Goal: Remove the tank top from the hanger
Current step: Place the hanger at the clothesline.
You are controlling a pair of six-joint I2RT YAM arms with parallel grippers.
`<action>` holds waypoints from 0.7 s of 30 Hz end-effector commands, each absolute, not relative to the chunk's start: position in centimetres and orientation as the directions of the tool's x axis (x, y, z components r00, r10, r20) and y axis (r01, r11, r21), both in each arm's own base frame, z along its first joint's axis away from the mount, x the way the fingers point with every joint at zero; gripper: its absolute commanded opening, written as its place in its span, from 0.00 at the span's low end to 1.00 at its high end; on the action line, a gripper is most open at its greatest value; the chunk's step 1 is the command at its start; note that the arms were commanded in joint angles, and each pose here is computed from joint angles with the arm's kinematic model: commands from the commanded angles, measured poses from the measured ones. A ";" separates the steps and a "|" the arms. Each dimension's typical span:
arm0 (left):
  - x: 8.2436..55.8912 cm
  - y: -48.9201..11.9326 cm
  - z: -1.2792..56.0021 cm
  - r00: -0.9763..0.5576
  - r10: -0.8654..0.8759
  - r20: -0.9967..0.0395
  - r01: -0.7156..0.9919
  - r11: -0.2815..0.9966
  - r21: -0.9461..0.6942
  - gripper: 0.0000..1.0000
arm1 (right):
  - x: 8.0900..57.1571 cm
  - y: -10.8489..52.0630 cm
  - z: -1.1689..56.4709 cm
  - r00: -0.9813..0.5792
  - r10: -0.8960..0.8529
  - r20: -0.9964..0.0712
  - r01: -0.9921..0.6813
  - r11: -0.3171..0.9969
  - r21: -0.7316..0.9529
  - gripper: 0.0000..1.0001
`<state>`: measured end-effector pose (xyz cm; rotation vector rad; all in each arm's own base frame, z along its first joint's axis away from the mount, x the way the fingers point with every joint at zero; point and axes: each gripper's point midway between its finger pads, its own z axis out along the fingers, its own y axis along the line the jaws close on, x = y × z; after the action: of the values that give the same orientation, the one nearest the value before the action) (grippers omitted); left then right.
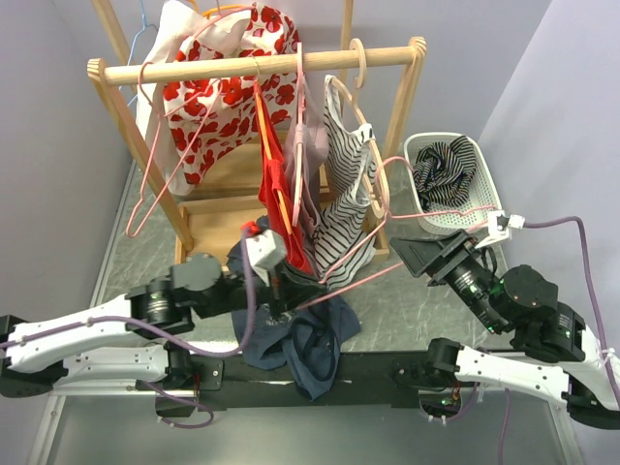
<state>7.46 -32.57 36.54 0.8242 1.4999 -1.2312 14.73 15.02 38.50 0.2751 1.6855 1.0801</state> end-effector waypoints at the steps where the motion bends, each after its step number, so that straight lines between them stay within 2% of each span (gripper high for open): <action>1: 7.0 -30.8 42.5 -0.202 -0.203 -0.958 0.946 0.211 -0.245 0.01 | 15.4 12.9 38.5 -0.330 0.665 -0.670 -0.296 0.601 0.743 0.69; 9: 6.1 -27.5 47.3 -0.156 -0.313 -0.937 0.959 0.181 -0.220 0.01 | 15.9 10.2 37.3 -0.264 0.722 -0.640 -0.218 0.601 0.769 0.70; 14: 7.0 -25.1 48.5 -0.123 -0.341 -0.932 0.941 0.259 -0.219 0.01 | 15.9 9.9 37.3 -0.246 0.730 -0.637 -0.226 0.596 0.770 0.71; 17: 7.7 -25.2 47.6 -0.125 -0.296 -0.947 0.929 0.300 -0.216 0.01 | 15.7 10.7 38.2 -0.247 0.705 -0.664 -0.288 0.601 0.745 0.72; 21: 8.0 -26.7 46.0 -0.143 -0.242 -0.960 0.925 0.313 -0.217 0.01 | 14.3 13.4 41.1 -0.265 0.650 -0.712 -0.472 0.557 0.683 0.80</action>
<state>7.49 -26.02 44.58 0.7311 1.3530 -1.1846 15.26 11.12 38.46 0.3420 1.5645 1.0123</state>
